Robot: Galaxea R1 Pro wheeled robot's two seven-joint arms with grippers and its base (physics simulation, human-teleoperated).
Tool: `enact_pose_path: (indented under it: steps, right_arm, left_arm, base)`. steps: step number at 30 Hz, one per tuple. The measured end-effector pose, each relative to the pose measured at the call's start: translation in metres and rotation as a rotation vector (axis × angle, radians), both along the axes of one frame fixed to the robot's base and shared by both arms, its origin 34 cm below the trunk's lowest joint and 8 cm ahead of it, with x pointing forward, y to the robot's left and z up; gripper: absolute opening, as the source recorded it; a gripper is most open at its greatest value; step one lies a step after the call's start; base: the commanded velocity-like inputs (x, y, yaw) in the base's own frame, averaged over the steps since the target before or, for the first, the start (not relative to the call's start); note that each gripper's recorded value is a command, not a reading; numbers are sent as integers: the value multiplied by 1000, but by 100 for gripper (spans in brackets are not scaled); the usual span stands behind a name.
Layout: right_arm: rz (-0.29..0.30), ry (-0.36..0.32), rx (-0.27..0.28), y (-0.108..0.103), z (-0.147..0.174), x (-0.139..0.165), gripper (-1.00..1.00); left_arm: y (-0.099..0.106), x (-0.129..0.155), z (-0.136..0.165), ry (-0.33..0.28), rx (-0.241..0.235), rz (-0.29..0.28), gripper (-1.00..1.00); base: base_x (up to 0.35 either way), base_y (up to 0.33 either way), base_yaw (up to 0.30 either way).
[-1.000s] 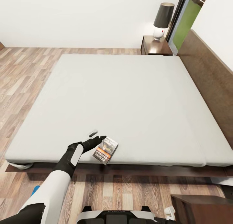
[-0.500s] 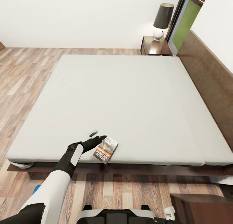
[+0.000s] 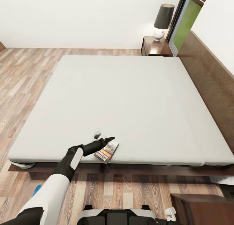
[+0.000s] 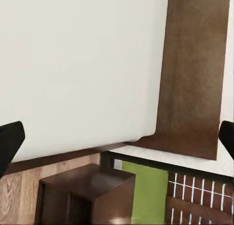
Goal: In the bedroom, move the book from the bed onto either nightstand, and place the two sandals side by side next to the bed.
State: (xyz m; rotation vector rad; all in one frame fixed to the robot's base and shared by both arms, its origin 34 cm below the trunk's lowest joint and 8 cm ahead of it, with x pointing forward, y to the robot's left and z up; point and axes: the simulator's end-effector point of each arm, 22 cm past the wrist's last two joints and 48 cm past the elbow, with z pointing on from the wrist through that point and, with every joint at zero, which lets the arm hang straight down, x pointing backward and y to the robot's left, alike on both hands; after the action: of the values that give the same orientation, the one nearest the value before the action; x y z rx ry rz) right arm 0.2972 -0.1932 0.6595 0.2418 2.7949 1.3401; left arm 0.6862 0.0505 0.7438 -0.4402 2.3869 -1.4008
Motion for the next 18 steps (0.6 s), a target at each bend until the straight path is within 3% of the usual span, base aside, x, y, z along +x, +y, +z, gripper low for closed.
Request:
enact_pose_path:
  steps: [3, 6, 9, 12, 16, 18]
  right_arm:
    - [0, 0, 0, 0, 0, 0, 100]
    - [0, 0, 0, 0, 0, 0, 100]
    - [0, 0, 0, 0, 0, 0, 100]
    - [1, 0, 0, 0, 0, 0, 100]
    - [1, 0, 3, 1, 0, 0, 100]
    - [1, 0, 4, 1, 1, 0, 100]
  left_arm:
    - [-16, -28, -8, 24, -8, -62, 100]
    - [-32, -77, -23, 71, -3, -150, 100]
    - [-21, -110, -39, 117, 17, -166, 100]
    - [14, -135, -55, 150, 51, -172, 100]
    - [75, -177, -58, 168, 18, -182, 100]
    - [109, -203, -63, 178, 33, -181, 100]
  base:
    - [0, 0, 0]
    - [0, 0, 0]
    - [0, 0, 0]
    - [0, 0, 0]
    - [0, 0, 0]
    - [0, 0, 0]
